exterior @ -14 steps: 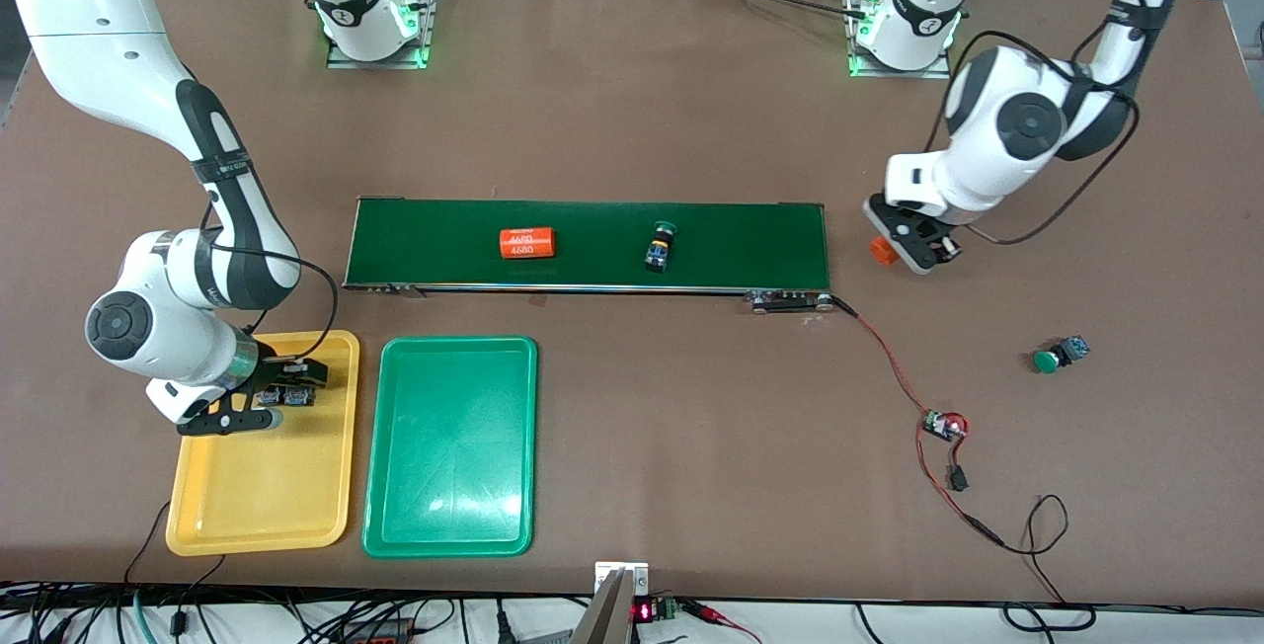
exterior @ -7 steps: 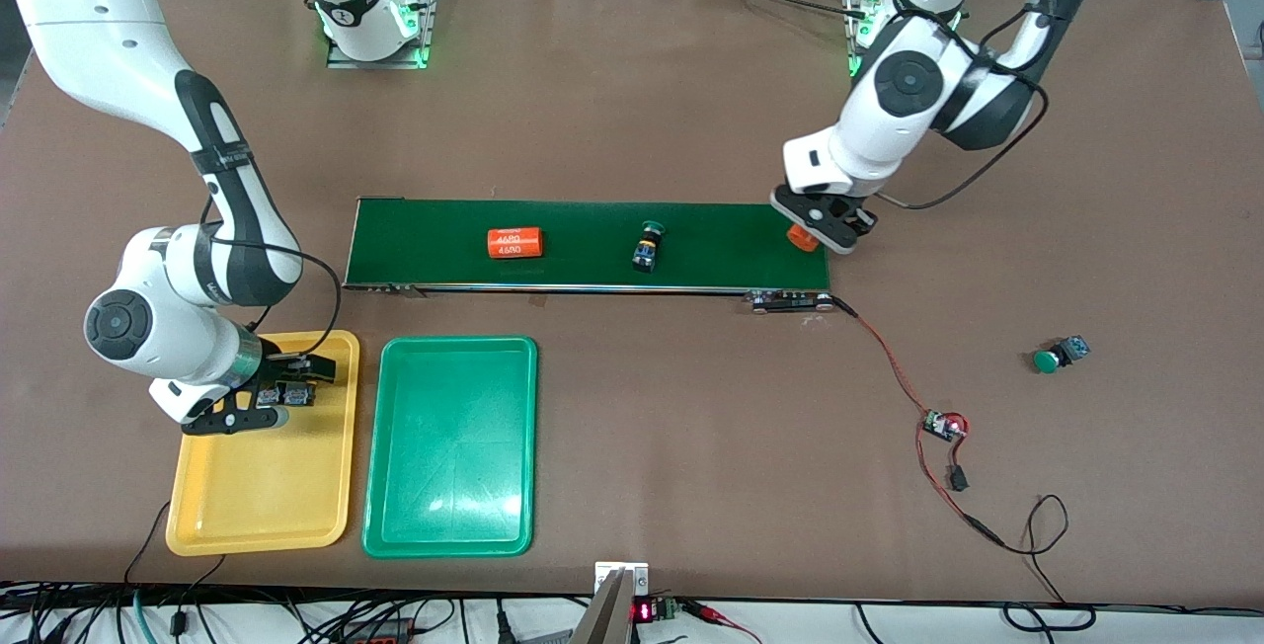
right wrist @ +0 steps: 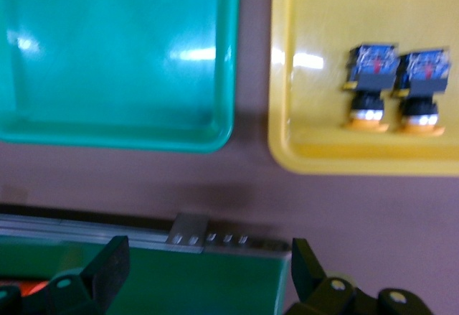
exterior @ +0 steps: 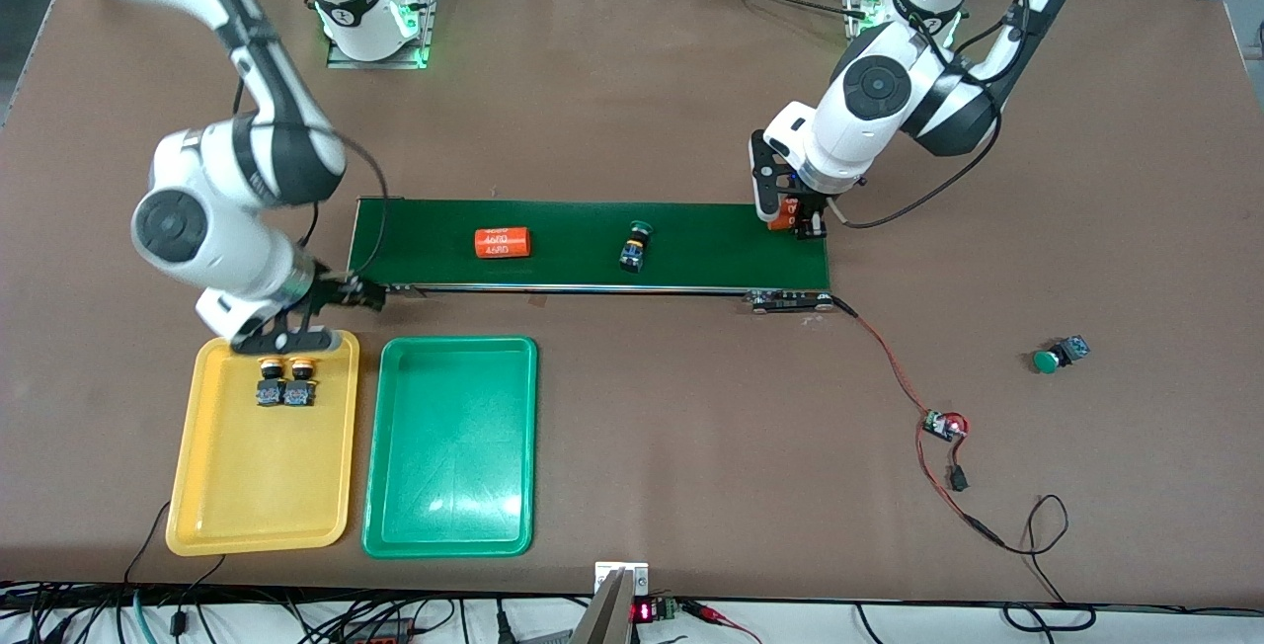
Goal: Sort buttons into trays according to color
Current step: 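Set the battery on the belt while the right gripper reaches the belt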
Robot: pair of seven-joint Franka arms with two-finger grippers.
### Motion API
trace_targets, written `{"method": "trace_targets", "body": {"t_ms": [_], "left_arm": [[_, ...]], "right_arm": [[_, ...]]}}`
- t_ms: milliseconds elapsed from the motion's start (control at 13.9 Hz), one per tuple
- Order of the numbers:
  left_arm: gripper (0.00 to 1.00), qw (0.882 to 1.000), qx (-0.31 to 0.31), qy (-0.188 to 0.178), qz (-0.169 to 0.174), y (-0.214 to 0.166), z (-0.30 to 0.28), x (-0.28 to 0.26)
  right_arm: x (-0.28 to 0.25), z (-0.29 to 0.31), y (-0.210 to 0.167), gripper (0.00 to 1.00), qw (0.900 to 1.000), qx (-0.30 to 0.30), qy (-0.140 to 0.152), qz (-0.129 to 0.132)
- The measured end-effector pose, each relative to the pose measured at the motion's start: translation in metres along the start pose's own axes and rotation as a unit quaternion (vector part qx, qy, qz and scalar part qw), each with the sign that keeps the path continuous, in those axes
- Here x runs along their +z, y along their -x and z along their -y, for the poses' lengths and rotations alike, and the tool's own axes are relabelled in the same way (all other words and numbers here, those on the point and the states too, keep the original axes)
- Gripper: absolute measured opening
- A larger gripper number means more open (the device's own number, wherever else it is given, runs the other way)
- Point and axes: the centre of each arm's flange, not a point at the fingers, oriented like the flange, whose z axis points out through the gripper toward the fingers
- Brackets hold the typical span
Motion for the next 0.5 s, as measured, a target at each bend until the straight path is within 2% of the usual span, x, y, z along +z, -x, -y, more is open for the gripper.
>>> {"method": "trace_targets", "body": {"t_ms": [215, 502], "left_arm": [[0.49, 0.997, 0.070, -0.006, 0.011, -0.009, 0.008, 0.014], [0.49, 0.997, 0.079, -0.001, 0.001, -0.011, 0.015, 0.026]], "right_arm": [[-0.019, 0.051, 0.039, 1.00, 0.999, 0.032, -0.010, 0.000], [-0.024, 0.103, 0.058, 1.00, 0.998, 0.066, -0.017, -0.002]]}}
